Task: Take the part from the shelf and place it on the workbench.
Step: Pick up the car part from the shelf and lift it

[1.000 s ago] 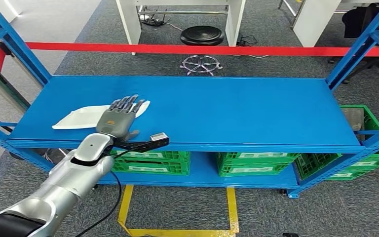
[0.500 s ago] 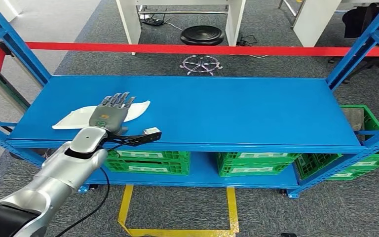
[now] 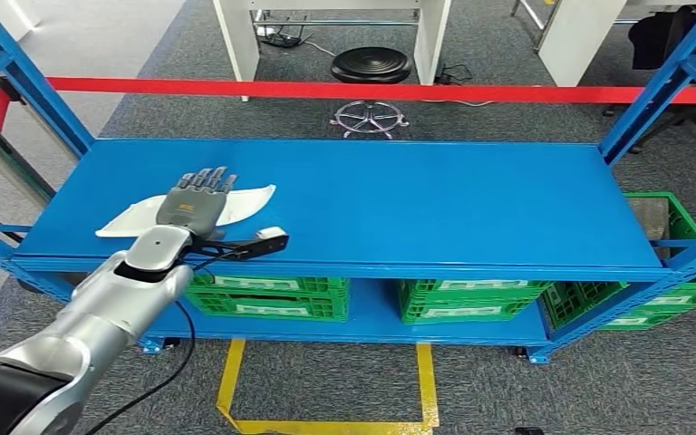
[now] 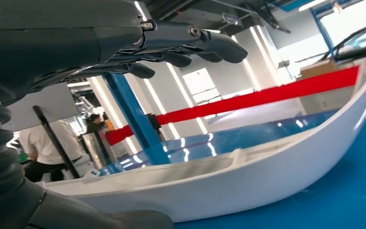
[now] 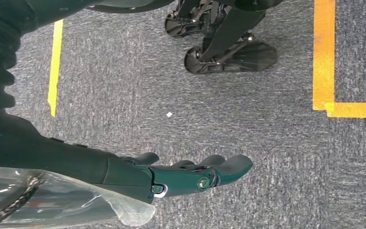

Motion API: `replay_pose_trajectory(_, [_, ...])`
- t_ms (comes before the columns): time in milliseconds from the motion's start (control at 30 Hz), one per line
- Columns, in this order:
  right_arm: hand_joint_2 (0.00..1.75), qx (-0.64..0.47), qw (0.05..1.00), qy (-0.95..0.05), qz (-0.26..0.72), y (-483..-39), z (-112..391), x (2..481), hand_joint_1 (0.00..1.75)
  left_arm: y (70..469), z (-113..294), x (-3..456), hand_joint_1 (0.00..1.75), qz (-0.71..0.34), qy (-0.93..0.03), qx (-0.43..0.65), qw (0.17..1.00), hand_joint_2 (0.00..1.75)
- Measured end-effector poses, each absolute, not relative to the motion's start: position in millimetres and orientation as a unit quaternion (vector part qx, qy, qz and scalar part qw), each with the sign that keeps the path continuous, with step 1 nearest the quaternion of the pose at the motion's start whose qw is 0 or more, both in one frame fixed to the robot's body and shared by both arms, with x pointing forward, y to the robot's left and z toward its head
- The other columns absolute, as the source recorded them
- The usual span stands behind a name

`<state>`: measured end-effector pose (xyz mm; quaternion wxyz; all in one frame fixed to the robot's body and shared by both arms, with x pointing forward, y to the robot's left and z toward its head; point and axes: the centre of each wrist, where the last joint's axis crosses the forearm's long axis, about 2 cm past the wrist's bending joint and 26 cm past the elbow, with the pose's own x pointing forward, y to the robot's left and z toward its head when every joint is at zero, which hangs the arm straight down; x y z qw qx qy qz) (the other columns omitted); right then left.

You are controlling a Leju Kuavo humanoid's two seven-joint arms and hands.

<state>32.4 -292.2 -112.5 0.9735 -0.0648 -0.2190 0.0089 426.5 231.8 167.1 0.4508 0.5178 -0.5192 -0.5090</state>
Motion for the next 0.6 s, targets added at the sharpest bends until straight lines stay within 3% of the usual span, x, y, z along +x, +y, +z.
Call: replay_pose_trajectory(600, [1.75,-0.058,0.975,-0.213,0.004,-293,-113,32,0.00,275,164,442,0.00,-0.547,-0.417,0.526,0.500,1.75])
